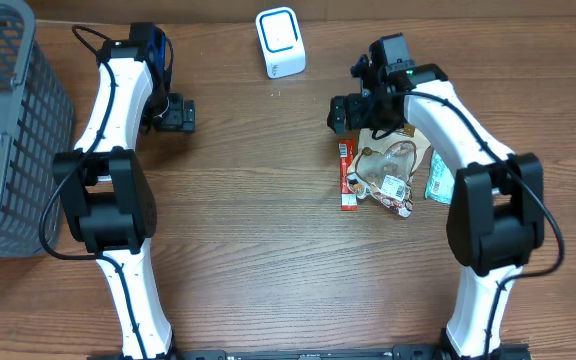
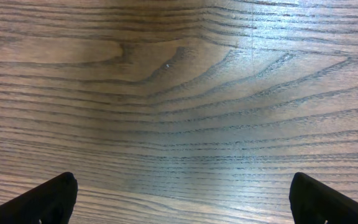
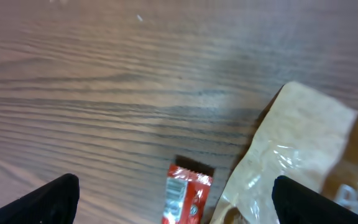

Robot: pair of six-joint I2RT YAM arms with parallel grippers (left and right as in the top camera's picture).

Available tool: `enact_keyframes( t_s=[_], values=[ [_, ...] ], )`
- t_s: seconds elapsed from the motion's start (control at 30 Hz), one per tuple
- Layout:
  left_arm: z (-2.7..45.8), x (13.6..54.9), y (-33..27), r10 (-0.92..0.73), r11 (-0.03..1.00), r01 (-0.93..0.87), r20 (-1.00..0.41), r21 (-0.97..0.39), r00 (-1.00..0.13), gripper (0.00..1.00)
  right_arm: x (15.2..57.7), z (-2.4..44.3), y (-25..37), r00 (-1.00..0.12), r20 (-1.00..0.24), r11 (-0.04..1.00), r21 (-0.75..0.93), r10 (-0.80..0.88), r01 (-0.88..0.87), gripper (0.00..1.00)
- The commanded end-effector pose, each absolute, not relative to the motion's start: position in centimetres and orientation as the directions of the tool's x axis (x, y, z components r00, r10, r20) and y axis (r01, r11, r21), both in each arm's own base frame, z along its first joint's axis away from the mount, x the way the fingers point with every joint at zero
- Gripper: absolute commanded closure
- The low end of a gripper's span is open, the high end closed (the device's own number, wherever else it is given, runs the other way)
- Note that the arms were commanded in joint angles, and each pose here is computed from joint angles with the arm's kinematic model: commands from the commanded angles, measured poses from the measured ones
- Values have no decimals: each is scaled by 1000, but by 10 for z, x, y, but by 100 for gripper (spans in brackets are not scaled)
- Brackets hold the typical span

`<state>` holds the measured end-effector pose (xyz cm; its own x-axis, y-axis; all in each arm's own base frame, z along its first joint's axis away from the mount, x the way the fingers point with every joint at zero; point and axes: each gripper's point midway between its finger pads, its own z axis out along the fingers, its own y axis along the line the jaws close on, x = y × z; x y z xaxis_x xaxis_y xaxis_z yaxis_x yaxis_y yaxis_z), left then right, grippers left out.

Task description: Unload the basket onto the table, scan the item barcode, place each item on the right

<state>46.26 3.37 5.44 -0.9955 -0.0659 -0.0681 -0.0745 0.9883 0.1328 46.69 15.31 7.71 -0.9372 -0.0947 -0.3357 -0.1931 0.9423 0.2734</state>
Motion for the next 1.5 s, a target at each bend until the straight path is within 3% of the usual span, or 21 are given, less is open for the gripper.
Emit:
enact_keyframes(
  t_s=[0.0,0.57,0.93,1.47],
  values=[
    [57,468,36,-45,988,-57,-80,142,-996,1,467,145,155,-879,-470,932,275,-84,-237,0],
    [57,468,36,-46,988,-57,-80,142,-996,0,420,323,144,-638,-770,908,249,-26,-338,0],
    [57,468,36,-46,988,-57,-80,142,-996,0,375,376,132,-559,-829,904,232,-9,-359,0],
    [57,468,36,-46,988,-57,-80,142,-996,0,280,463,101,-329,-943,914,172,45,-369,0]
  ],
)
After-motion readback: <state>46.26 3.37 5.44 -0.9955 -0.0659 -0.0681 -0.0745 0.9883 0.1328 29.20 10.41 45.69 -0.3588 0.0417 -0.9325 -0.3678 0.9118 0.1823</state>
